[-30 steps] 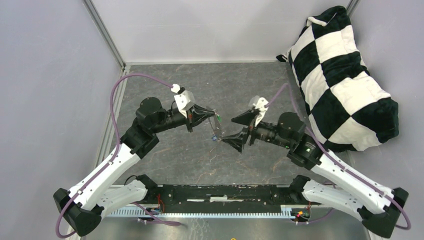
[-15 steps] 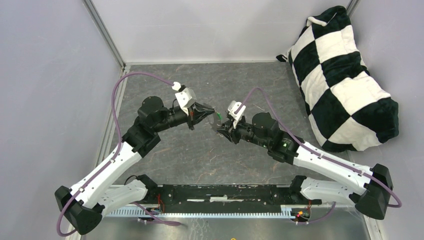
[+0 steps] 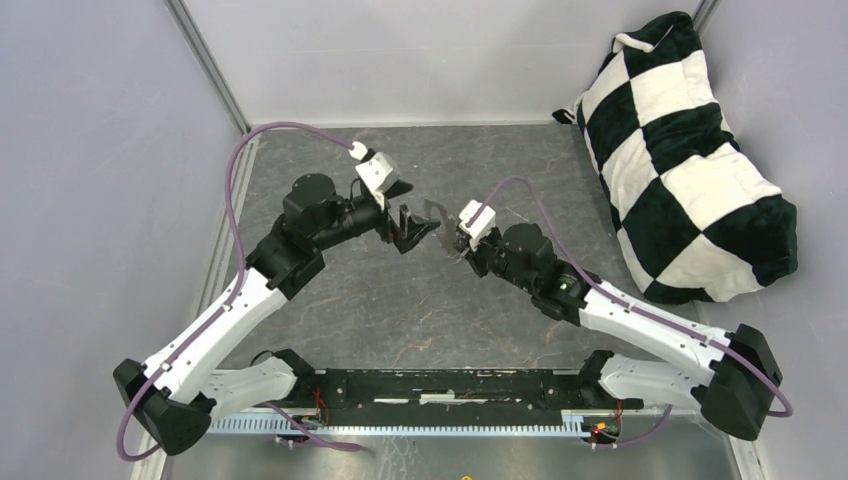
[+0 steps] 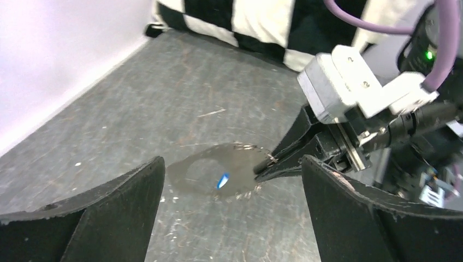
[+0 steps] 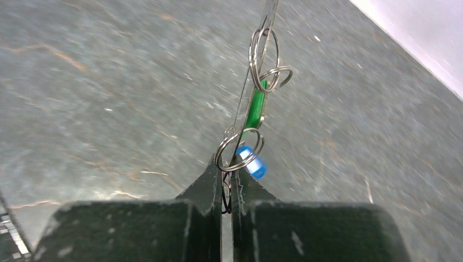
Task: Put the keys on the keyring
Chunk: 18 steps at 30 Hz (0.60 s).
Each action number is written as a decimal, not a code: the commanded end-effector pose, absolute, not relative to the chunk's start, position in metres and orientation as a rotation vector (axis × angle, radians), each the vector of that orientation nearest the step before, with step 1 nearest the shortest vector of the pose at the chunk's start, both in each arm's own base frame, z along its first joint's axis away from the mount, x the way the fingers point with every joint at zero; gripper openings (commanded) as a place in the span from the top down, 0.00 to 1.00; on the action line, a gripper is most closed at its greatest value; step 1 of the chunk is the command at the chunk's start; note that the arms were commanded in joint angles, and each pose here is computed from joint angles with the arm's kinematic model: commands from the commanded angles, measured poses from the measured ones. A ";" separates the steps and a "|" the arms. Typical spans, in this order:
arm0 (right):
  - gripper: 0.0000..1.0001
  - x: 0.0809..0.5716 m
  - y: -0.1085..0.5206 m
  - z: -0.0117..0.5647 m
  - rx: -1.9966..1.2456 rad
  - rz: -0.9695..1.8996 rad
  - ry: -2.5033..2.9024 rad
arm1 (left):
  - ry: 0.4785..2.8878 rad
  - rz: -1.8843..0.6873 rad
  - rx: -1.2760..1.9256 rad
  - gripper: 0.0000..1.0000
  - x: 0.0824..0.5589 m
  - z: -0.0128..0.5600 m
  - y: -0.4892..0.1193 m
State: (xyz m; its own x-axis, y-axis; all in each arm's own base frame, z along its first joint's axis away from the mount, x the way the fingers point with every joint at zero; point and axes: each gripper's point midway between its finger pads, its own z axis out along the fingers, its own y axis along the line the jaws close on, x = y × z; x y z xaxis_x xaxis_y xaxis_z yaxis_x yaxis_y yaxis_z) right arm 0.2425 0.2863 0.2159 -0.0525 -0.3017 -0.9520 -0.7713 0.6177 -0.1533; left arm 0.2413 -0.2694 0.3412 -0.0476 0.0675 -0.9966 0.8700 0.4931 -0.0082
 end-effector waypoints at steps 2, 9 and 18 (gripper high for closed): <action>1.00 0.289 0.241 0.197 -0.837 0.198 1.732 | 1.645 -0.545 0.708 0.00 0.285 0.344 -0.240; 1.00 0.338 0.202 0.171 -0.881 -0.304 1.862 | 2.001 -0.329 0.652 0.00 0.337 0.302 -0.193; 1.00 0.375 0.237 0.157 -1.007 -0.587 1.825 | 2.369 -0.228 0.544 0.00 0.371 0.227 -0.100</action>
